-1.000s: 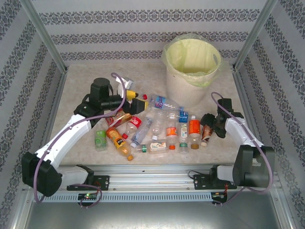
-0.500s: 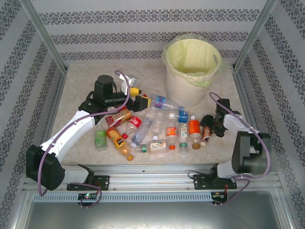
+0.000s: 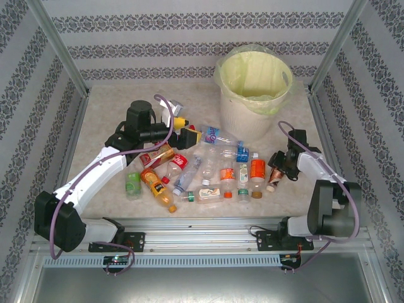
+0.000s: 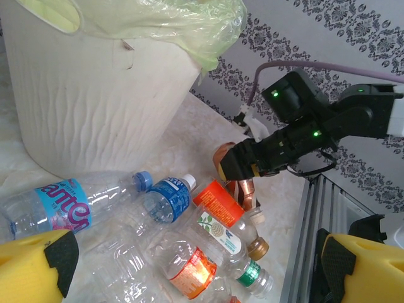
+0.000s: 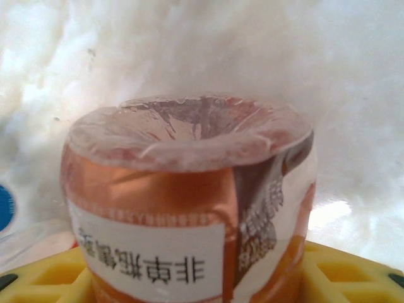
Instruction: Put the plastic bottles in the bin
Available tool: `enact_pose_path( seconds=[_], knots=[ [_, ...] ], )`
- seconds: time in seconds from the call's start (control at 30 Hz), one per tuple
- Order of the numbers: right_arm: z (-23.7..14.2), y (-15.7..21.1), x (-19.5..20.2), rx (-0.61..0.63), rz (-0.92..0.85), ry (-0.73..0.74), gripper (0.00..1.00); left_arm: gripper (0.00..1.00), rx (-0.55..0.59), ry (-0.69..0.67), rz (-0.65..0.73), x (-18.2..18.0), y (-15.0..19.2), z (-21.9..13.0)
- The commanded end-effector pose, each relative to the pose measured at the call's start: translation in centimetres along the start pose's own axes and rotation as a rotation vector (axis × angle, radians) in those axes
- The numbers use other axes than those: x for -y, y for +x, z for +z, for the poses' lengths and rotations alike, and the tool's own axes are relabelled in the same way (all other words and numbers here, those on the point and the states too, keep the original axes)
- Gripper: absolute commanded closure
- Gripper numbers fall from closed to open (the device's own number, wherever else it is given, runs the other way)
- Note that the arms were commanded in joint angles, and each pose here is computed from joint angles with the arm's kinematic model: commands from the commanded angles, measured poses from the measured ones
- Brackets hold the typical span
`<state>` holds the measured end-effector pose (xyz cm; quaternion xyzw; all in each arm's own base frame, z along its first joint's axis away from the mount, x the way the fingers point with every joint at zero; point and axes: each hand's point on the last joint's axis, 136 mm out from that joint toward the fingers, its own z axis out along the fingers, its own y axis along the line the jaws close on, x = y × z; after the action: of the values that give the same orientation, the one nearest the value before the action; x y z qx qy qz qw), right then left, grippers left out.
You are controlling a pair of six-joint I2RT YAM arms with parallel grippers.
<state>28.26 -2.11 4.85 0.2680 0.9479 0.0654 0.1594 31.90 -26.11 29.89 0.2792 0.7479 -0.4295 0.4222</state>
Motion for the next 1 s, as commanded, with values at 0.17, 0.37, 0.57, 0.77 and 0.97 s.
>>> enact_pose_path(
  seconds=[0.17, 0.37, 0.57, 0.77, 0.97],
  knots=[
    [-7.8, -3.8, -0.7, 0.212, -0.017, 0.004, 0.43, 0.0, 0.061, 0.044, 0.033, 1.2, -0.9, -0.1],
    [-14.4, -5.5, -3.0, 0.364, -0.06, -0.052, 0.45, 0.0, 0.133, 0.047, 0.035, 1.7, -1.9, -0.8],
    [-20.9, -7.1, -6.0, 0.508, -0.128, -0.099, 0.46, 0.0, 0.236, 0.054, 0.064, 2.7, -3.5, -2.1],
    [-27.1, -8.6, -10.6, 0.647, -0.254, -0.146, 0.46, 0.0, 0.299, 0.07, 0.091, 3.8, -4.4, -3.3],
    [-31.9, -11.1, -15.1, 0.758, -0.348, -0.187, 0.46, 0.0, 0.337, 0.084, 0.108, 4.7, -5.1, -4.1]
  ],
)
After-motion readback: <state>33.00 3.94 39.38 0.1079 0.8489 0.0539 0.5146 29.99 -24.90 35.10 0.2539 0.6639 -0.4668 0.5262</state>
